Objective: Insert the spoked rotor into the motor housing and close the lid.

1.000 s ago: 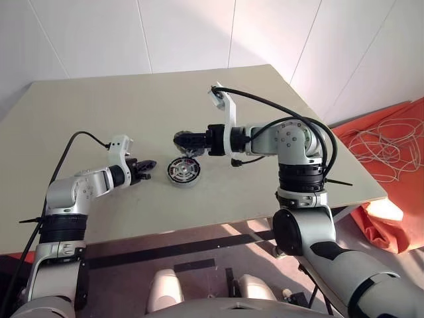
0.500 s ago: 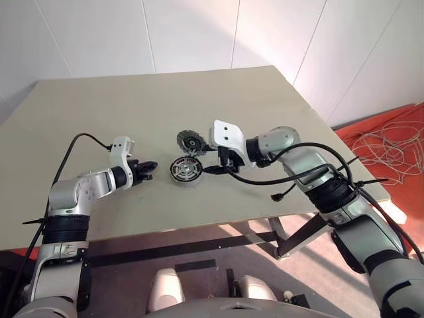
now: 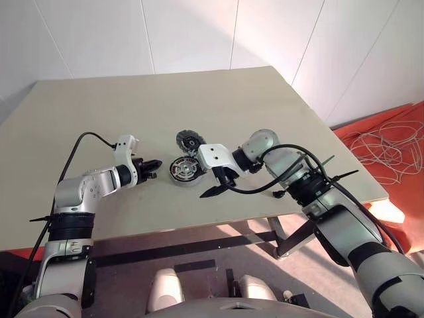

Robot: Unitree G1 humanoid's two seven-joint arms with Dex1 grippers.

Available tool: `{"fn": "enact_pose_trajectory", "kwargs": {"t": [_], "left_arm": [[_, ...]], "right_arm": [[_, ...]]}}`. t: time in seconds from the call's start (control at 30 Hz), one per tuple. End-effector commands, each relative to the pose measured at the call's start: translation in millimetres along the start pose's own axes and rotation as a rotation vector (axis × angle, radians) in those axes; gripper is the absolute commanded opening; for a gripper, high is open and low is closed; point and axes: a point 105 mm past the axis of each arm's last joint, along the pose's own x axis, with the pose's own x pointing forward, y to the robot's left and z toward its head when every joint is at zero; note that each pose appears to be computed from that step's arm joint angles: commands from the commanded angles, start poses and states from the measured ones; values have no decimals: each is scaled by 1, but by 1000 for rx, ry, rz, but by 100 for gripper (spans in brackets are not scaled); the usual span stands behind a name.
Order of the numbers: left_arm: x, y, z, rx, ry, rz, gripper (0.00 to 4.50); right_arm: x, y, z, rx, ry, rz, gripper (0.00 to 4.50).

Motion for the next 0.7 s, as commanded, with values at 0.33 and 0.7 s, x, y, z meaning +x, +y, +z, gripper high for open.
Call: {"fn": "enact_pose_trajectory", "kwargs": {"t": [0.33, 0.7], "left_arm": [[0, -11, 2, 8, -39, -10, 0], [3, -14, -1, -3, -42, -13, 0]], "right_arm": [[3, -23, -10, -71, 143, 81, 294], [8, -34, -4, -153, 204, 84, 294]]}}
